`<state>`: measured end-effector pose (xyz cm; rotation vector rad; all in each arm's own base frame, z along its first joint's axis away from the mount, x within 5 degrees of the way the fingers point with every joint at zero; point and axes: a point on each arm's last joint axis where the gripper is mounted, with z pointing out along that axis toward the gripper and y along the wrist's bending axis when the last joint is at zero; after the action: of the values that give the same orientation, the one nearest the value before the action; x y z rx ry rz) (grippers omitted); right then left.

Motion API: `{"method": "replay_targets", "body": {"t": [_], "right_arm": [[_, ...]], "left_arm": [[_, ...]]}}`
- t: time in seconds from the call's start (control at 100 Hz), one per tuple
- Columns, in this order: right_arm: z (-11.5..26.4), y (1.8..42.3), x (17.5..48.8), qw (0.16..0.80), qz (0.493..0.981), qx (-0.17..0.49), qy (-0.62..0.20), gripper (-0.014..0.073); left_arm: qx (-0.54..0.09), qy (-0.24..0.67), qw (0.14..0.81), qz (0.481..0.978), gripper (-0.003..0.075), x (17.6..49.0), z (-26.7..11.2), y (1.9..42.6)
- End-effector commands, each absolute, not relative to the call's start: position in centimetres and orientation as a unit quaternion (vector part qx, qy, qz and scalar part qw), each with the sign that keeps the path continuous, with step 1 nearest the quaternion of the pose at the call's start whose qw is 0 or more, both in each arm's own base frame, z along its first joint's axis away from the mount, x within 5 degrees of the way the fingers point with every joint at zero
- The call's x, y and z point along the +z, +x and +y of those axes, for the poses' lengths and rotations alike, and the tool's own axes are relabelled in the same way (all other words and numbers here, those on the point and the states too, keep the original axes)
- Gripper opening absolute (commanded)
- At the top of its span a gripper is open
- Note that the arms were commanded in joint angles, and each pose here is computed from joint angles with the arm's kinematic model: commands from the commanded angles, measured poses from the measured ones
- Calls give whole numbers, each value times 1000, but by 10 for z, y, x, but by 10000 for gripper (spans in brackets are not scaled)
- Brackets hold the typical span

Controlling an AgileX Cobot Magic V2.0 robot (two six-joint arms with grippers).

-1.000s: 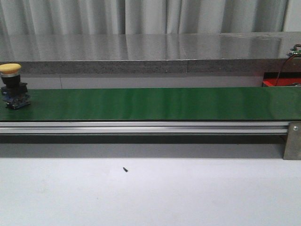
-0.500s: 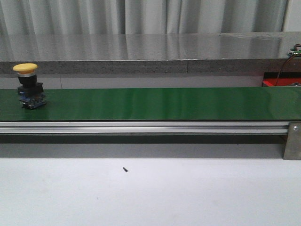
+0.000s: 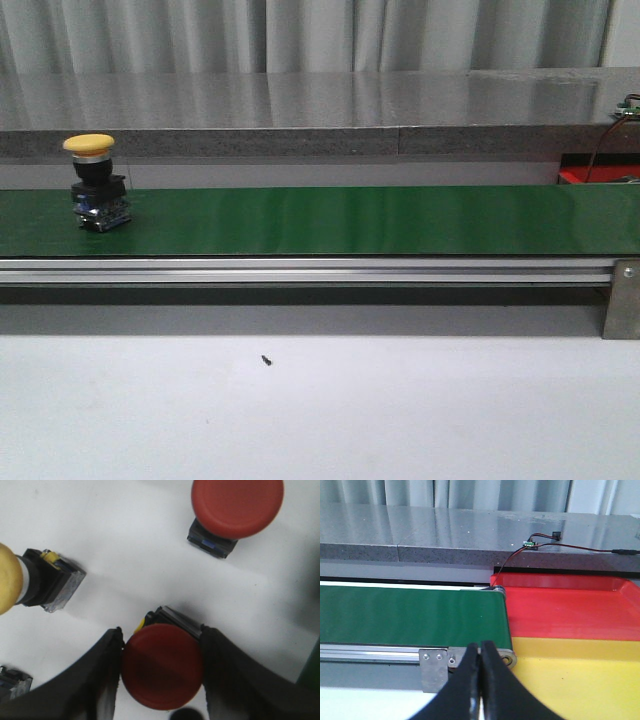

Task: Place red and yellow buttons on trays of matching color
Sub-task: 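Carry the red button onto the belt and open the left gripper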

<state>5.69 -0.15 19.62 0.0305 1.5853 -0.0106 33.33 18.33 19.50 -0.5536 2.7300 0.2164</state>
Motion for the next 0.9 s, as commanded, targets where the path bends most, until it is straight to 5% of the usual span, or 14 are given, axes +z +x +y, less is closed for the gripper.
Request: {"method": "replay_targets", "body": {"t": [0.0, 0.23, 0.64, 0.89], "right_arm": [[-1, 55, 210, 740, 673, -4, 13, -68], [-1, 55, 210, 740, 673, -4, 13, -68], [-1, 55, 210, 740, 673, -4, 13, -68], [-1, 55, 210, 740, 673, -4, 13, -68]], "left_arm": [[90, -201, 223, 950, 201, 221, 186, 337], [93, -206, 229, 947, 171, 235, 183, 331], [76, -158, 312, 934, 171, 336, 147, 319], [25, -86, 314, 945, 171, 338, 102, 337]]}}
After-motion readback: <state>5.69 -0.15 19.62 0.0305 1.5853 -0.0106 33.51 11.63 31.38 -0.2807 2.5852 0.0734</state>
